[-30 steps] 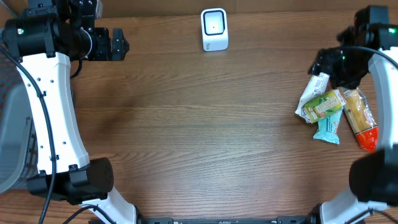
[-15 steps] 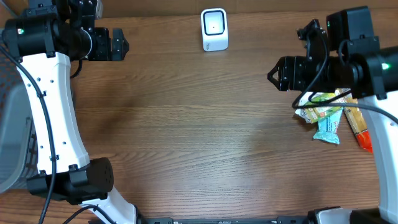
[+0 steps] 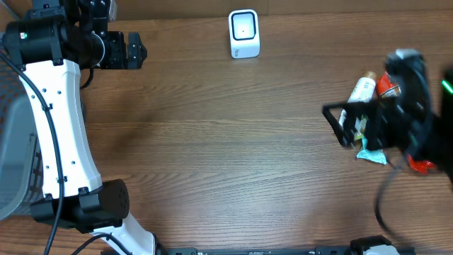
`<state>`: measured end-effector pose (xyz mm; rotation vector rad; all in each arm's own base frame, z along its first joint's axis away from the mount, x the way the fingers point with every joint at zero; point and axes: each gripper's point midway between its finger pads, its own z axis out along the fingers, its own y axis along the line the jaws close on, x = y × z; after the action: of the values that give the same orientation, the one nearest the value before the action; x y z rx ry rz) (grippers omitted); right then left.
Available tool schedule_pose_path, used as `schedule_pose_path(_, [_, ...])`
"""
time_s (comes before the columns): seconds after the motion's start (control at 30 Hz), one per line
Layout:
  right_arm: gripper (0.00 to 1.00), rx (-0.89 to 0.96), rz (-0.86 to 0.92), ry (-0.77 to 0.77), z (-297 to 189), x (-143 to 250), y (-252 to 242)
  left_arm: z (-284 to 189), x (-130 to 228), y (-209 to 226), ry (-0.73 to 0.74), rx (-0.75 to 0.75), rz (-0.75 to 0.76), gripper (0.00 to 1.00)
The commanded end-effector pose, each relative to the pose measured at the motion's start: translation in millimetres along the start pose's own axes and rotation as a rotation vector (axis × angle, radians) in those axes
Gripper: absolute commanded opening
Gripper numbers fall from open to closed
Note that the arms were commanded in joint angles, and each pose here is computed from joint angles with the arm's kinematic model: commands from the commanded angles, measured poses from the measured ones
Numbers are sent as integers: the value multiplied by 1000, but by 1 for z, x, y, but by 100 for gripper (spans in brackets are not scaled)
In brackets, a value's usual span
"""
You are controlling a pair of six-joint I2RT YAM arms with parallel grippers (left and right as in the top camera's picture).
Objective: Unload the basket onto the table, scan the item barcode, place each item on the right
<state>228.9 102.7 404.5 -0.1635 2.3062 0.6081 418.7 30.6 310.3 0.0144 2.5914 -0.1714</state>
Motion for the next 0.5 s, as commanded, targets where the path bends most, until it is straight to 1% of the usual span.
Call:
schedule_pose_path(0.0, [100, 12, -50, -115, -38, 2, 9, -4, -2, -4, -14, 2, 24, 100])
schedule_pose_path(0.17, [100, 103, -66, -213, -65, 4, -1, -4, -2, -4, -14, 2, 24, 100])
schedule_pose_path(0.3, [100, 255, -51, -247, -71, -2, -27, -4, -2, -4, -14, 2, 24, 100])
schedule_pose_path(0.47, [100, 294, -65, -251, -73, -3, -33, -4, -2, -4, -14, 2, 24, 100])
